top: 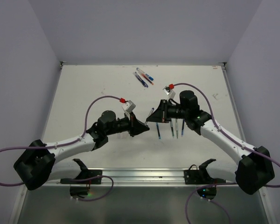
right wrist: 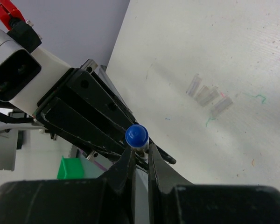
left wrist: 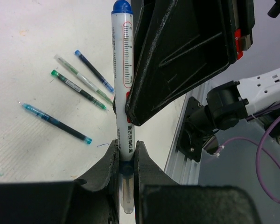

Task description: Open the pen caps

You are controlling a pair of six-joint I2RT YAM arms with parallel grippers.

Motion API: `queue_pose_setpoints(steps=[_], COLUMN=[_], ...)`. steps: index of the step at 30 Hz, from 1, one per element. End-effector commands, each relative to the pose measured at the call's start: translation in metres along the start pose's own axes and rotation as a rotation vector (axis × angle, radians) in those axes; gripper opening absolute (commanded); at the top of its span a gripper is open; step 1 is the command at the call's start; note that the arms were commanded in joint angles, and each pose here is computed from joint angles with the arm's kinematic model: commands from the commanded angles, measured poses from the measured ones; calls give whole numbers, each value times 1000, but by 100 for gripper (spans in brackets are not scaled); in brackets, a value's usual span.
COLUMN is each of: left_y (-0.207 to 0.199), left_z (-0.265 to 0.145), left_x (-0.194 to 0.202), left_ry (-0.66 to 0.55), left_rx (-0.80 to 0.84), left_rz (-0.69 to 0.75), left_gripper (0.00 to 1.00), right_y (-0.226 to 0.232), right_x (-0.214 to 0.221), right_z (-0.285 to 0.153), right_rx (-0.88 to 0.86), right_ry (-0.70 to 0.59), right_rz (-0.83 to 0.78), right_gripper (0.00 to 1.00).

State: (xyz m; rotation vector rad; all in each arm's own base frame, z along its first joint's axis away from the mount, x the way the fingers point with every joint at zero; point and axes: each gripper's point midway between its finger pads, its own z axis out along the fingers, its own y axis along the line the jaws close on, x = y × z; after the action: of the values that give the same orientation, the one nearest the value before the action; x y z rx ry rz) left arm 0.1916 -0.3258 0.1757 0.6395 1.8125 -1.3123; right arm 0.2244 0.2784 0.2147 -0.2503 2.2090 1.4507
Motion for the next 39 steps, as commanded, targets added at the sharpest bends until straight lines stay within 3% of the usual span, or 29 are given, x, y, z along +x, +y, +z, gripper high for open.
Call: queue_pose_setpoints(steps=[1, 8, 16, 20, 28, 34, 39], left_y=[-34, -47, -56, -79, -98, -77, -73], left_z=[-6, -15, -29, -41, -54, -36, -27], left_x=[11, 33, 49, 44, 36, 23, 1], left_ry=[3, -1, 6, -45, -79, -89, -119], left_rx=[181, 220, 275, 412, 509, 354, 291], left_rz=[-5, -52, -90, -98, -132, -129, -71], left_gripper=[0, 0, 0, 0, 0, 0, 0], right_y=[13, -5, -21, 0, 3, 19, 24], right_x=[-61, -121, -155, -159, -154, -115, -84], right_z=[3, 2, -7, -9, -6, 27, 45], right_rx=[6, 24, 0, -150, -226, -153, -104], right_ry=[-228, -411, -510, -549, -539, -351, -270], right_rz=[-60, -41, -38, -99, -93, -152, -197], right_gripper=[0, 0, 0, 0, 0, 0, 0])
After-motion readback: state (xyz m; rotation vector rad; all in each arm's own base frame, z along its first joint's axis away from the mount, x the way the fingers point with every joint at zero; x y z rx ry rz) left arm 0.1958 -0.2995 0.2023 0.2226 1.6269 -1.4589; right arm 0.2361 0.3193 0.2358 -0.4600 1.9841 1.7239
